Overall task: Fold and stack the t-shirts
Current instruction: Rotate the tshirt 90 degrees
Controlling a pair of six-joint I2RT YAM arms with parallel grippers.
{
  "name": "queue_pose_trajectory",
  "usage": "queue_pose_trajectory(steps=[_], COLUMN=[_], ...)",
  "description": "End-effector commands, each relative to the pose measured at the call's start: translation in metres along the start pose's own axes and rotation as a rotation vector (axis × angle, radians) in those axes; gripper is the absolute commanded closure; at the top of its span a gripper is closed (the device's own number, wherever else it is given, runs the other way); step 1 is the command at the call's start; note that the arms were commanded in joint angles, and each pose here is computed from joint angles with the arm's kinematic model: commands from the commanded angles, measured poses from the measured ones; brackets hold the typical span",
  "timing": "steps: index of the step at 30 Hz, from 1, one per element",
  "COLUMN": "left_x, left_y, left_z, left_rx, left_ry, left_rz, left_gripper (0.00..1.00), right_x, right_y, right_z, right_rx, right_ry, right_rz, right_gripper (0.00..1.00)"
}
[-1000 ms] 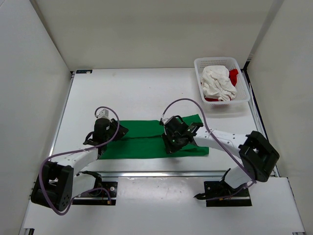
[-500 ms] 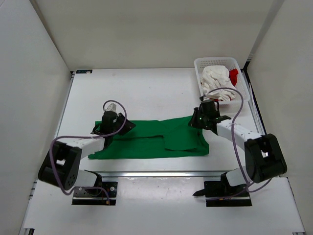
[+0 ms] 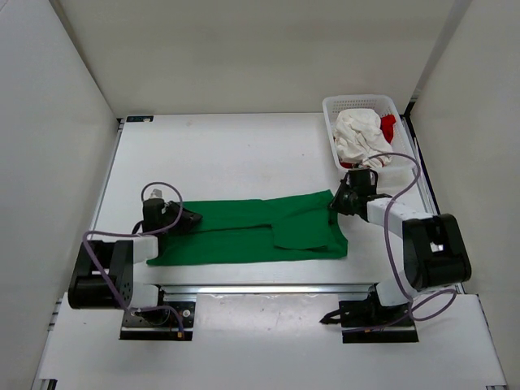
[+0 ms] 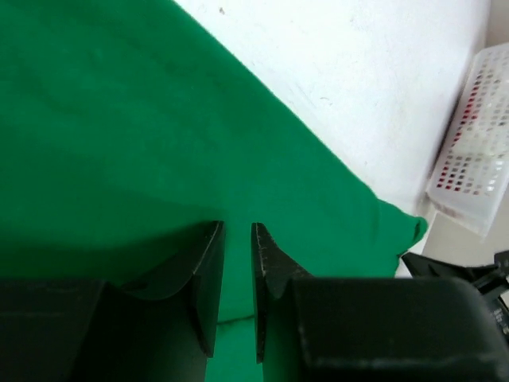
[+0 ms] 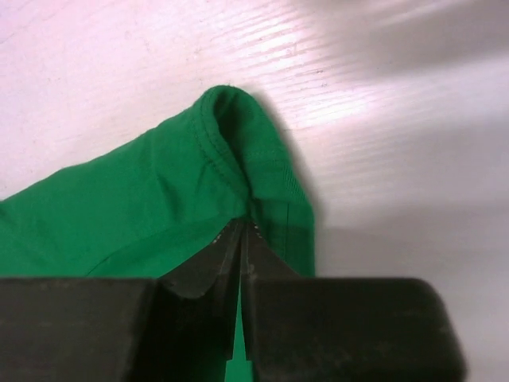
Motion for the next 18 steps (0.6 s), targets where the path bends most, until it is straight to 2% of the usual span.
queue_pose_trajectory(steps=[1, 3, 6, 8, 11, 15, 16, 18], left_x=[0.013, 0.036, 0.046, 0.039, 0.012, -0.02, -0.024, -0.029], left_y=[-0.019, -0.03, -0.057, -0.072, -0.087, -0.086, -0.086, -0.085], left_z=[0.016, 0.03, 0.046, 0.049, 0.045, 0.042, 0.043, 0.049], left_rx=[-0.08, -0.094, -0.112, -0.116, -0.168, -0.222, -0.228, -0.243], left_ry=[-0.056, -0.164, -0.26, -0.251, -0.159, -0.033, -0.022, -0.023], left_rz=[0.0, -0.017, -0.122, -0.187, -0.259, -0.273, -0.274, -0.276], left_gripper=[0.69, 0.67, 0.66, 0.65, 0.66, 0.66, 0.66, 0.65], right_x=[0.027, 0.019, -0.006, -0.035, -0.063, -0.063, -0.063, -0.039], right_y=[0.029, 0.049, 0.066, 0.074, 0.08, 0.102, 0.109, 0.135], right_z=[0.03, 0.038, 0.037, 0.024, 0.0, -0.04, -0.044, -0.08], right_rx=[0.017, 0.024, 0.074, 0.097, 0.087, 0.081, 0.085, 0.093], right_ry=[-0.137, -0.155, -0.097, -0.018, 0.095, 0.172, 0.185, 0.186], right_rz=[0.082, 0.155, 0.18, 0.214, 0.242, 0.286, 0.286, 0.325], right_gripper=[0.96, 0.9, 0.89, 0.89, 0.93, 0.97, 0.97, 0.98])
Point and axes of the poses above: each gripper's point midway between its finger pads, its own z axis back along the fingers, its own y axis along the line the jaws close on, x = y × z, the point moved 2 cm from there along z, back along the fingers, and after that the axes turned 5 degrees about -z, right-handed, at the moved point
